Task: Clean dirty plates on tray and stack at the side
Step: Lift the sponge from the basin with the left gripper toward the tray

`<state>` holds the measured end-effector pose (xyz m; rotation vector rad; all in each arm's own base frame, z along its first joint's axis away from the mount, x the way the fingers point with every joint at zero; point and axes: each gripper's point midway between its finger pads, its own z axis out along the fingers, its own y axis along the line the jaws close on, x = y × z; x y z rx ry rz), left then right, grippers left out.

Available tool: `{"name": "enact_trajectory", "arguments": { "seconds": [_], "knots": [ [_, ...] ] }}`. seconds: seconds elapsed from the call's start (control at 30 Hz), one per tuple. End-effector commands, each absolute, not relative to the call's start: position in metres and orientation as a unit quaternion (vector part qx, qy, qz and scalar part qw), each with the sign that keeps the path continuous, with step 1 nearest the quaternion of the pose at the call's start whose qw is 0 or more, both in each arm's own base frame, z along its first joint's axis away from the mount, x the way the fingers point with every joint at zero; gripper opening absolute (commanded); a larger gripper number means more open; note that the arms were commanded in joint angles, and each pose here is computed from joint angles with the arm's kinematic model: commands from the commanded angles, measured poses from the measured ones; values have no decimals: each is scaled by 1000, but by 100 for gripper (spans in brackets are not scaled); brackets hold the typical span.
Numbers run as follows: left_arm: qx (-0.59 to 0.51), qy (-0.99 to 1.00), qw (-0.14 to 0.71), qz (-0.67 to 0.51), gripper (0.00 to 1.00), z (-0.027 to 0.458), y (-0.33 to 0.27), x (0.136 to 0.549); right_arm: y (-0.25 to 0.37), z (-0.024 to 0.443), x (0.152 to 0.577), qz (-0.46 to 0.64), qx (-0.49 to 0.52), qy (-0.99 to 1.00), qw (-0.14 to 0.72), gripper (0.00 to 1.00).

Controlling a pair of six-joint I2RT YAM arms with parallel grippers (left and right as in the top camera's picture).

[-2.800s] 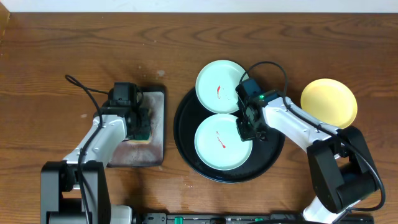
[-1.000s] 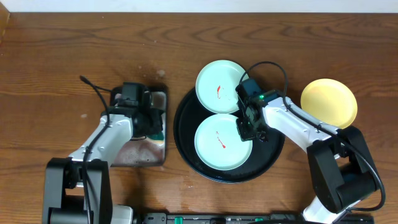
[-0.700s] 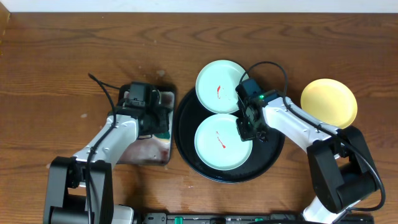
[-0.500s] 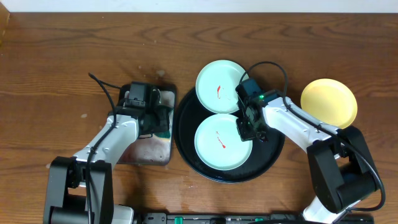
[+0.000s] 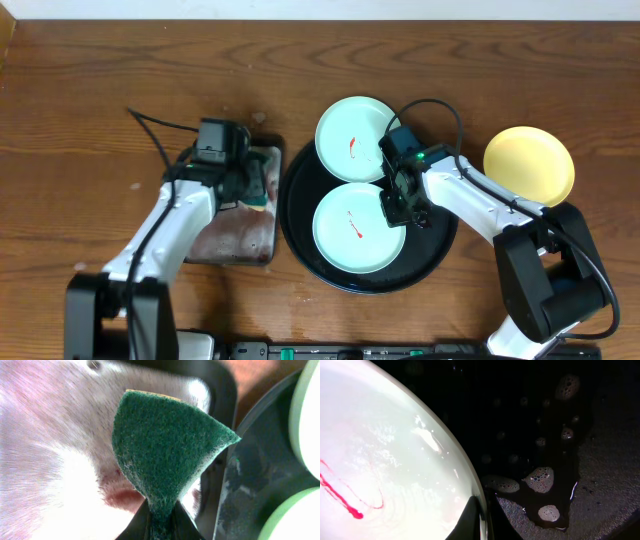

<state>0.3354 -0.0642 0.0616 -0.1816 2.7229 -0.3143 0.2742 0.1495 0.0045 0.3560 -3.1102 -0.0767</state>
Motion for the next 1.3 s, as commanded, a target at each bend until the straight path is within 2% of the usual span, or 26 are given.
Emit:
{"name": "enact_trajectory", "arguments": {
  "seconds": [0.0, 0.27, 0.6, 1.07, 1.27],
  "knots": [
    [-82, 959, 246, -111, 7, 95, -54, 349, 138, -2, 269, 2, 109, -994, 17, 1],
    [-91, 936, 318, -121, 7, 144, -42, 344, 137, -2, 268, 3, 109, -994, 20, 1],
    [-84, 922, 344, -158, 7, 146, -48, 326, 137, -2, 268, 3, 109, -994, 20, 1],
    [-114, 847, 343, -390, 7, 152, -26, 332, 137, -2, 268, 3, 109, -994, 20, 1],
    [-138, 832, 315, -435, 7, 140, -17, 331, 137, -2, 268, 3, 109, -994, 20, 1]
  ]
}}
